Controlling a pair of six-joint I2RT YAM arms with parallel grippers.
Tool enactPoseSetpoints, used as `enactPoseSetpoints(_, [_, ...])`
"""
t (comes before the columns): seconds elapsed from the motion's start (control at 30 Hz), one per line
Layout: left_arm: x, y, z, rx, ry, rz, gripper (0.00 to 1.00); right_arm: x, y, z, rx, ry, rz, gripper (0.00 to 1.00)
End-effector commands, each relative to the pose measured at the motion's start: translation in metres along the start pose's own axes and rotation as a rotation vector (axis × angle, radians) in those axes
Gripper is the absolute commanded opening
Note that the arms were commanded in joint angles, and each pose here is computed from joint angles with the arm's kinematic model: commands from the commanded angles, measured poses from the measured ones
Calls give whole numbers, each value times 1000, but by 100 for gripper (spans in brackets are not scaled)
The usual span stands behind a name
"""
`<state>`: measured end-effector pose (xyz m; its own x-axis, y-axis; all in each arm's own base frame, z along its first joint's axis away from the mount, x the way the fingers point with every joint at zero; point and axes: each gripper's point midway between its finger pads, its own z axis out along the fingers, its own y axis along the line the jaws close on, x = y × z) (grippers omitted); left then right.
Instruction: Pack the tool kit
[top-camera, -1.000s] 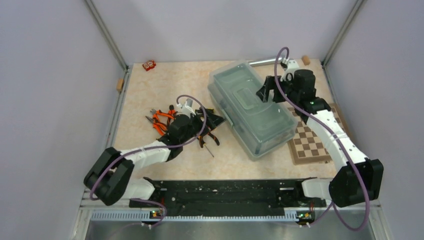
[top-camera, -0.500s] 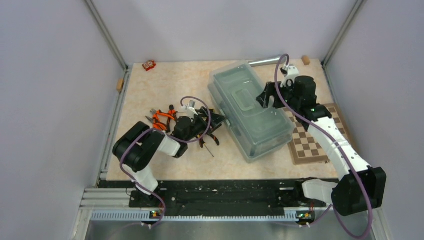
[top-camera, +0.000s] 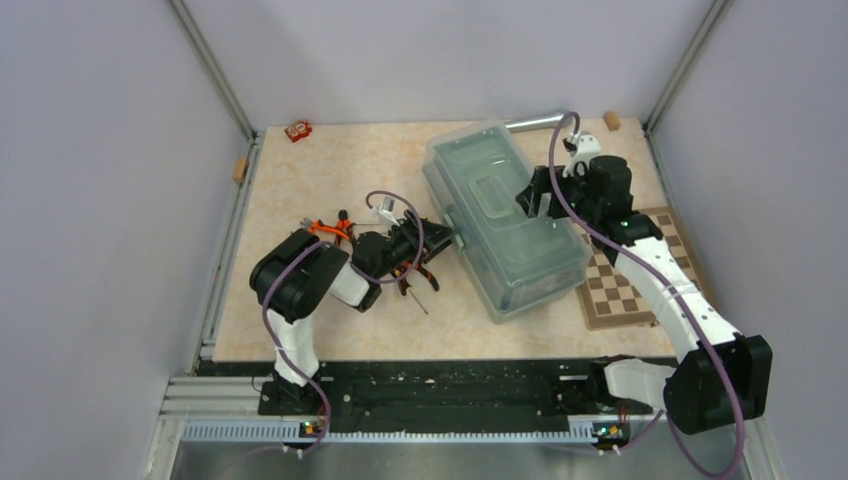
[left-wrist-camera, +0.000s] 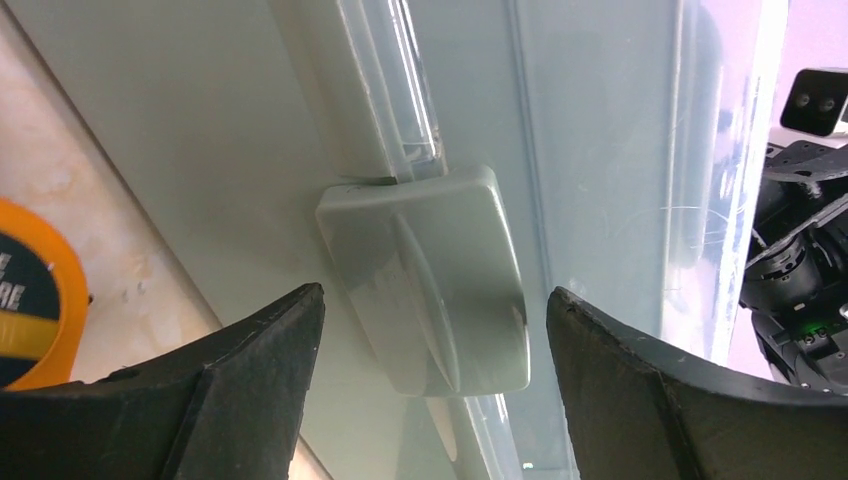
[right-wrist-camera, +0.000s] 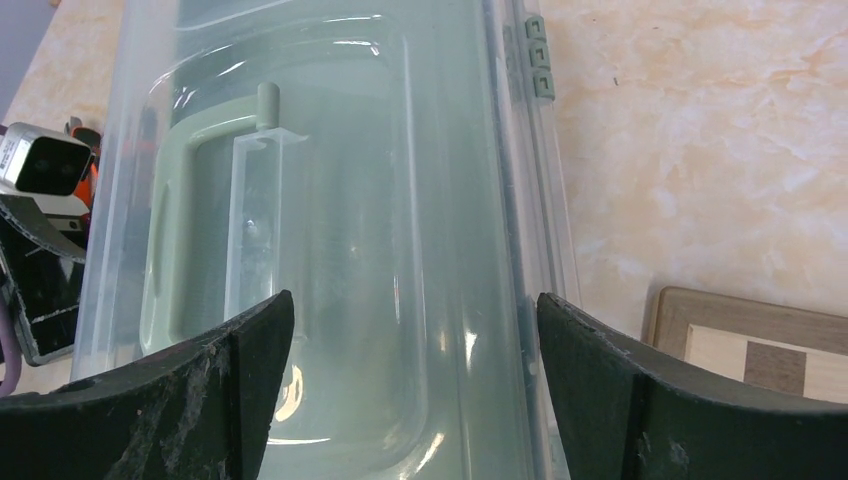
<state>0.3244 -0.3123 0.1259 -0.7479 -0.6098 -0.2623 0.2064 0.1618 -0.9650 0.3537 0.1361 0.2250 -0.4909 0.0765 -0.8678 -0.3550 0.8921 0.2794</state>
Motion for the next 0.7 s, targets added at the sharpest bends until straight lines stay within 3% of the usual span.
enactPoseSetpoints(0.0, [-9,-43,23,156,-3,60,84,42,45,-6,-176,145,70,88])
enactPoseSetpoints(0.27, [-21,-54,44,204,14,72,80,45,46,-6,-177,138,118,88])
enactPoseSetpoints(0.67, [-14,-34,35,215,22,-16,88,54,48,-1,-195,143,165,87])
